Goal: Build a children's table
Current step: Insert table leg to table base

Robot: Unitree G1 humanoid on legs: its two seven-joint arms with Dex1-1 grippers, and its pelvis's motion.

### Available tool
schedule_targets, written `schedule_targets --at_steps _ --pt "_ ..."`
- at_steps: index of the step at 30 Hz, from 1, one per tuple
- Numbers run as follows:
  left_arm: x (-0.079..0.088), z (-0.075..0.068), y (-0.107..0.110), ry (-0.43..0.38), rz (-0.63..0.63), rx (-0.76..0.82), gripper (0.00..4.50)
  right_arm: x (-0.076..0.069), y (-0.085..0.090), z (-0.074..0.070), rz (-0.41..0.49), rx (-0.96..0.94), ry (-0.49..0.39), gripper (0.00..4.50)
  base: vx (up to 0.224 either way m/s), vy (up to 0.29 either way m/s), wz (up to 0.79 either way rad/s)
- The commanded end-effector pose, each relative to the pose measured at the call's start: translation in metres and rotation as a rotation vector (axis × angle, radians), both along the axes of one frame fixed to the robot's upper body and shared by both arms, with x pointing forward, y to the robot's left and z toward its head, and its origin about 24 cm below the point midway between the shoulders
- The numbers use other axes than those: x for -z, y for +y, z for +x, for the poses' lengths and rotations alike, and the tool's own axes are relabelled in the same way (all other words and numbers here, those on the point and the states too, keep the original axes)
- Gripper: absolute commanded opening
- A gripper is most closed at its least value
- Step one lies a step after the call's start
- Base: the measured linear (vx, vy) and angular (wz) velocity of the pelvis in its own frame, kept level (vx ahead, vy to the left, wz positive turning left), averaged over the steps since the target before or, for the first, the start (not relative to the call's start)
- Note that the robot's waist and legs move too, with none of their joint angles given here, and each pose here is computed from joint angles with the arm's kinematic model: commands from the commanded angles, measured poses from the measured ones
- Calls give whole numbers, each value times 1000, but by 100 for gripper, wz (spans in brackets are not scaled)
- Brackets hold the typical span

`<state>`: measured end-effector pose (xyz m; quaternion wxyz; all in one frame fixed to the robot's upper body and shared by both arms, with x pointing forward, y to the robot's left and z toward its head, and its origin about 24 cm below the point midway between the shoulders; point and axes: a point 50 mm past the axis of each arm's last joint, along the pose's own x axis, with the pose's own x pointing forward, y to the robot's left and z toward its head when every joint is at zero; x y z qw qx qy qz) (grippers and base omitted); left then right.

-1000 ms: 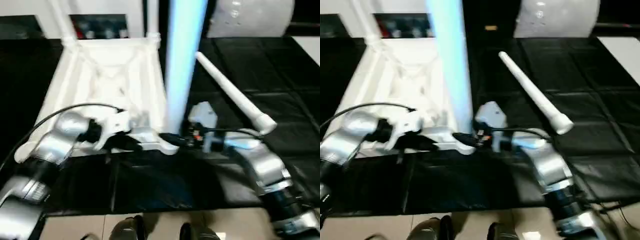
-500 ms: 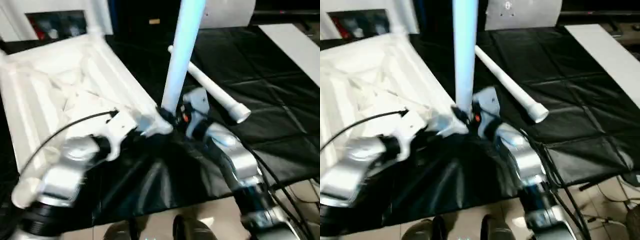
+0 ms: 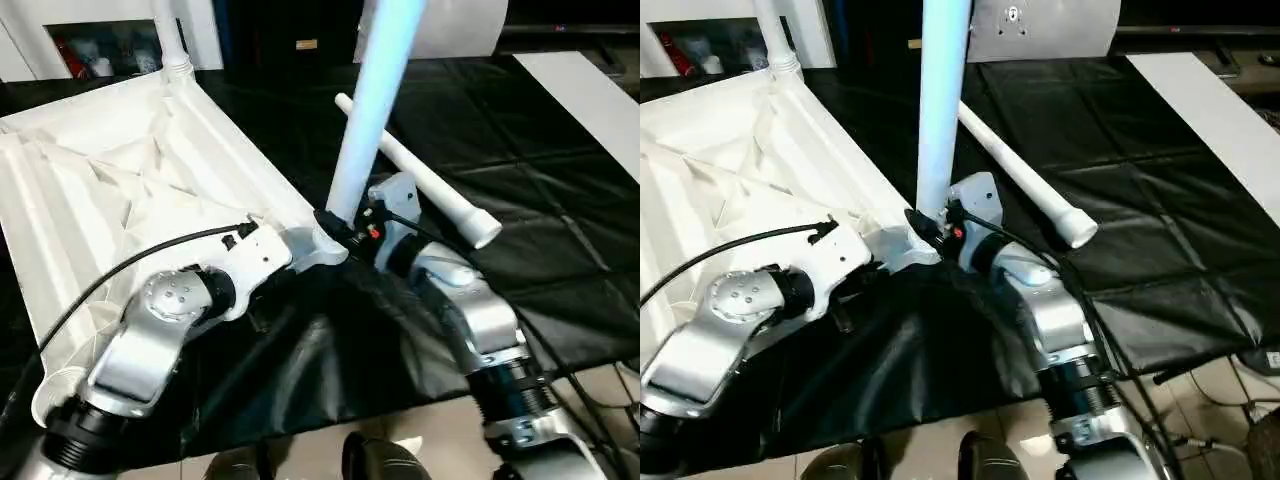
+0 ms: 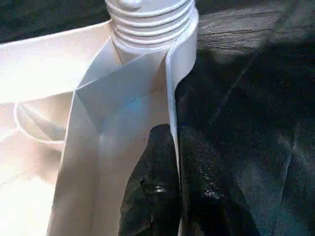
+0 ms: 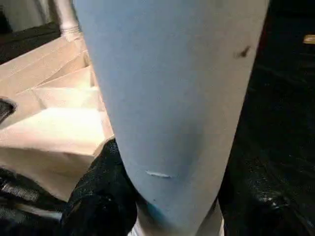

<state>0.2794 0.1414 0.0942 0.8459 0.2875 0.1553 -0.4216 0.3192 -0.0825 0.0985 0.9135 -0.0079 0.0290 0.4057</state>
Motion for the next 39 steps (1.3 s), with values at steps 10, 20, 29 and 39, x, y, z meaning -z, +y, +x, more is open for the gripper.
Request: schedule_targets --at_steps 10,20,29,39 --pt "7 5 25 98 141 133 0 28 -37 -6 -69 -41 186 191 0 0 0" --pt "11 8 18 98 112 126 0 30 -15 -35 -290 -249 -30 191 0 0 0" --pt "13 3 19 128 119 221 0 31 -19 -29 -237 -236 37 191 0 0 0" --pt "8 -5 19 189 139 409 0 20 -28 -16 -60 -248 264 191 0 0 0"
